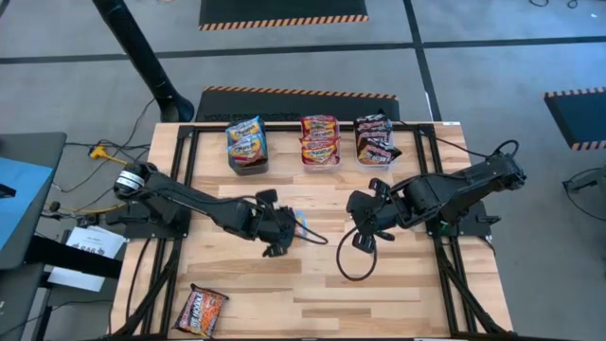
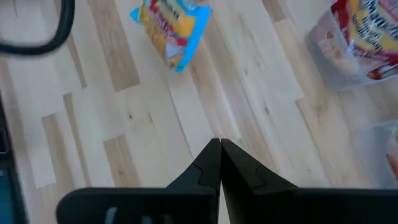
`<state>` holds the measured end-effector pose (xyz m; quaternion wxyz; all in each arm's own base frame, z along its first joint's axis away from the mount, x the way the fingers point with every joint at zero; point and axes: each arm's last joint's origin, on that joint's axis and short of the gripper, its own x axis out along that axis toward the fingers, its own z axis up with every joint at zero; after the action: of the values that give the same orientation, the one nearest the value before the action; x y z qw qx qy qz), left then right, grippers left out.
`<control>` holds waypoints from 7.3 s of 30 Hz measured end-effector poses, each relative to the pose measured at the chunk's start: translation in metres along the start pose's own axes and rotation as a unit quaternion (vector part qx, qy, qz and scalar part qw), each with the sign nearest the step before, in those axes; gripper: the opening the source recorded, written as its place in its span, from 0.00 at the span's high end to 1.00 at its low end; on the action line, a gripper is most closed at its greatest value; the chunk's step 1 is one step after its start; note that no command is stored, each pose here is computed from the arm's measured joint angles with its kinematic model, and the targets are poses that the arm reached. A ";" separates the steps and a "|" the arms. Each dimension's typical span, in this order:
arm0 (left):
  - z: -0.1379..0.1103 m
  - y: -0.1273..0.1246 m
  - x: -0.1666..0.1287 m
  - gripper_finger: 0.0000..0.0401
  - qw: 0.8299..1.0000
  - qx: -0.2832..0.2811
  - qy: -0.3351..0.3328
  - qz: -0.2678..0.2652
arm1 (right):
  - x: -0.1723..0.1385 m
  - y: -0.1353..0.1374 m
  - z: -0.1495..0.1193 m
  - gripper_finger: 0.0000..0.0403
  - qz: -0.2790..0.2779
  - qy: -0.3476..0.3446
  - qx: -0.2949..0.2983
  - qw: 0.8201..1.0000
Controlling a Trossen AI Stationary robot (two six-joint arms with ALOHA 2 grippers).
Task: Sort Maruchan noodles
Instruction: Put the blue noodle pack into the black bin, then put the black noodle pack into the right transparent bin
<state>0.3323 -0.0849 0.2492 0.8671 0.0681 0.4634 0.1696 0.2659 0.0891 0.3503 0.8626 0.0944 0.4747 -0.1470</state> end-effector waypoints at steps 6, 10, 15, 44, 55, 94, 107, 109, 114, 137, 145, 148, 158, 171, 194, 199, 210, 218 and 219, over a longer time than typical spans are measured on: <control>0.001 0.036 -0.009 1.00 0.998 0.010 0.015 0.062 | 0.001 -0.002 0.001 0.92 -0.008 -0.005 -0.005 1.000; 0.001 0.065 -0.017 1.00 0.995 0.008 0.022 0.093 | 0.001 -0.002 0.002 0.92 -0.013 -0.008 -0.005 1.000; 0.001 0.106 -0.028 1.00 0.992 0.005 0.030 0.125 | 0.001 -0.002 0.002 0.92 -0.014 -0.008 -0.006 1.000; -0.030 0.259 -0.006 1.00 0.975 0.003 0.148 0.167 | 0.001 -0.002 0.002 0.92 -0.013 -0.011 -0.016 1.000; -0.033 0.258 0.031 1.00 0.965 0.039 0.209 0.155 | 0.001 -0.002 0.002 0.92 -0.012 -0.011 -0.016 1.000; -0.038 0.262 0.043 0.74 0.979 -0.048 0.188 0.068 | 0.000 -0.001 0.001 0.92 -0.002 -0.004 -0.018 1.000; -0.013 0.272 -0.004 0.72 0.974 -0.100 0.200 0.037 | 0.002 -0.004 0.003 0.92 -0.008 -0.002 -0.013 1.000; -0.014 0.268 -0.007 0.73 0.973 -0.118 0.199 -0.019 | 0.002 -0.005 0.004 0.92 -0.010 -0.003 -0.011 1.000; -0.025 0.255 0.003 0.75 0.965 -0.119 0.208 -0.110 | 0.003 -0.009 0.006 0.92 -0.016 -0.004 -0.004 1.000; -0.069 0.257 0.050 0.76 0.957 -0.118 0.263 0.029 | 0.003 -0.009 0.005 0.92 -0.015 0.001 -0.005 1.000; -0.080 0.260 0.056 0.76 0.952 -0.145 0.269 0.003 | 0.003 -0.009 0.005 0.92 -0.015 0.001 -0.005 1.000; -0.091 0.254 0.062 0.76 0.947 -0.144 0.289 -0.004 | 0.003 -0.009 0.005 0.92 -0.015 0.001 -0.005 1.000; -0.095 0.254 0.066 0.76 0.948 -0.133 0.290 0.011 | 0.003 -0.009 0.005 0.92 -0.015 0.001 -0.005 1.000; -0.062 0.267 0.029 0.76 0.941 -0.170 0.292 0.008 | 0.003 -0.009 0.005 0.92 -0.015 0.001 -0.005 1.000; -0.080 0.287 -0.008 0.61 0.868 -0.279 0.409 -0.043 | 0.003 -0.009 0.005 0.80 -0.015 0.002 -0.041 0.999; -0.074 0.279 -0.022 0.62 0.849 -0.361 0.369 -0.111 | 0.003 -0.009 0.005 0.79 -0.015 0.003 -0.041 0.999; -0.048 0.221 -0.046 0.64 0.844 -0.364 0.353 -0.174 | 0.003 -0.010 0.004 0.79 -0.019 0.009 -0.044 0.999; -0.036 0.161 -0.063 0.64 0.858 -0.311 0.371 -0.172 | 0.003 -0.011 0.003 0.79 -0.021 0.013 -0.061 0.998; -0.035 0.153 -0.065 0.64 0.858 -0.307 0.375 -0.171 | 0.003 -0.011 0.003 0.79 -0.021 0.013 -0.063 0.998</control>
<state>0.2348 0.0335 0.3224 0.6203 -0.3505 0.6820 0.1649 0.2665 0.0775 0.3491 0.8575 0.0323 0.4957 -0.1336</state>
